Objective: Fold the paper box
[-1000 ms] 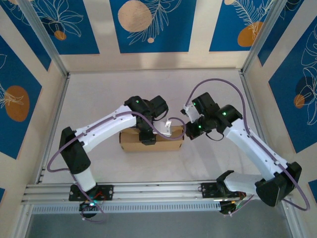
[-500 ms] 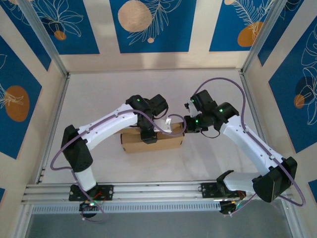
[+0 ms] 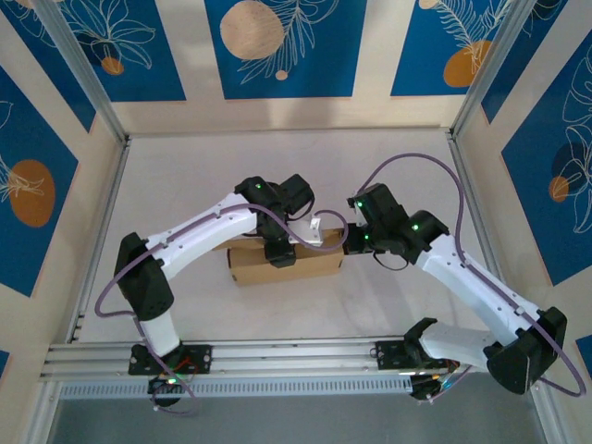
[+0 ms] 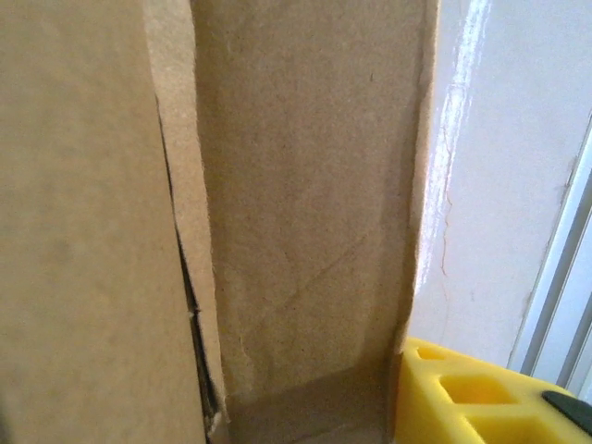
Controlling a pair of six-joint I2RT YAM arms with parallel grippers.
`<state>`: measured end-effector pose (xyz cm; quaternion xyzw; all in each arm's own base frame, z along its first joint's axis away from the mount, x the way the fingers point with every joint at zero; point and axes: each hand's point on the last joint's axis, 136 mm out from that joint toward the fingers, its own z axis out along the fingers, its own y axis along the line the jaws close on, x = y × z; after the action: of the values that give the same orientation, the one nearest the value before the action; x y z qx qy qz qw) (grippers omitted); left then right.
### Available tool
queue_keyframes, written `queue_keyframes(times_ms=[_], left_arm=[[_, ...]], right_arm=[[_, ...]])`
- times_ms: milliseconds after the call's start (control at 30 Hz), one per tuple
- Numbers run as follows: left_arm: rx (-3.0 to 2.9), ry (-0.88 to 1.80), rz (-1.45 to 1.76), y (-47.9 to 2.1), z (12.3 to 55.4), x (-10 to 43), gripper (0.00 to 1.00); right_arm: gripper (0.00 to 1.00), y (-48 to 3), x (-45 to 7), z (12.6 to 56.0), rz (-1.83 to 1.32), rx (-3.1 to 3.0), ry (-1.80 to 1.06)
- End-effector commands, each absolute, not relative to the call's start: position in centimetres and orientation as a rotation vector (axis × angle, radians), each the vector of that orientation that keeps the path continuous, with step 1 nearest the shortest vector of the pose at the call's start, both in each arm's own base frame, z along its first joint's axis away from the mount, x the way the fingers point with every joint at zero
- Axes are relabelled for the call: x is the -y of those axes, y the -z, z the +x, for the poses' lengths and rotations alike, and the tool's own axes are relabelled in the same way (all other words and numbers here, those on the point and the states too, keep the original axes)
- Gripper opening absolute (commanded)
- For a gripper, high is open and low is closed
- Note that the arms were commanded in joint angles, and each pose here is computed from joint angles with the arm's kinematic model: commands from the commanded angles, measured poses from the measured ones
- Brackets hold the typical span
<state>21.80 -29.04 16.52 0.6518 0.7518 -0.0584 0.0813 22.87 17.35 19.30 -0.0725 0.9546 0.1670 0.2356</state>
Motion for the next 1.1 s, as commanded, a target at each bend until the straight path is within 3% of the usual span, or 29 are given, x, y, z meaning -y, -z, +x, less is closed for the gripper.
queue_keyframes(times_ms=[0, 167, 300, 400, 600, 700, 767, 933, 1067], left_arm=[[-2.197, 0.2, 1.858, -17.9, 23.4, 30.5, 0.51], [-2.148, 0.248, 1.723, -19.6, 24.4, 30.7, 0.59], [-2.022, 0.383, 1.532, -24.3, 24.3, 31.2, 0.72], [-1.957, 0.397, 1.415, -27.3, 24.2, 30.2, 0.75], [-1.976, 0.236, 1.263, -29.2, 23.6, 25.3, 0.7], [-2.082, 0.092, 1.118, -28.6, 24.3, 21.9, 0.56], [-2.149, 0.071, 1.089, -27.9, 23.4, 20.4, 0.54], [-2.183, 0.049, 1.06, -26.1, 21.1, 17.4, 0.68], [-2.234, 0.038, 1.001, -24.7, 21.4, 16.0, 0.64]], right_arm=[[0.0, -17.6, -15.8, 22.3, -0.151, -2.649, -0.358], [0.0, -17.4, -15.3, 22.4, -0.14, -2.616, -0.309], [0.0, -17.7, -14.9, 22.4, -0.153, -2.588, -0.28], [0.0, -17.9, -15.0, 22.4, -0.171, -2.576, -0.283], [0.0, -18.0, -15.2, 22.4, -0.206, -2.568, -0.293], [0.0, -18.1, -15.3, 22.6, -0.223, -2.561, -0.29], [0.0, -18.2, -15.5, 22.6, -0.233, -2.558, -0.293], [0.0, -18.5, -15.7, 22.8, -0.249, -2.555, -0.296], [0.0, -18.4, -16.0, 22.9, -0.257, -2.563, -0.311]])
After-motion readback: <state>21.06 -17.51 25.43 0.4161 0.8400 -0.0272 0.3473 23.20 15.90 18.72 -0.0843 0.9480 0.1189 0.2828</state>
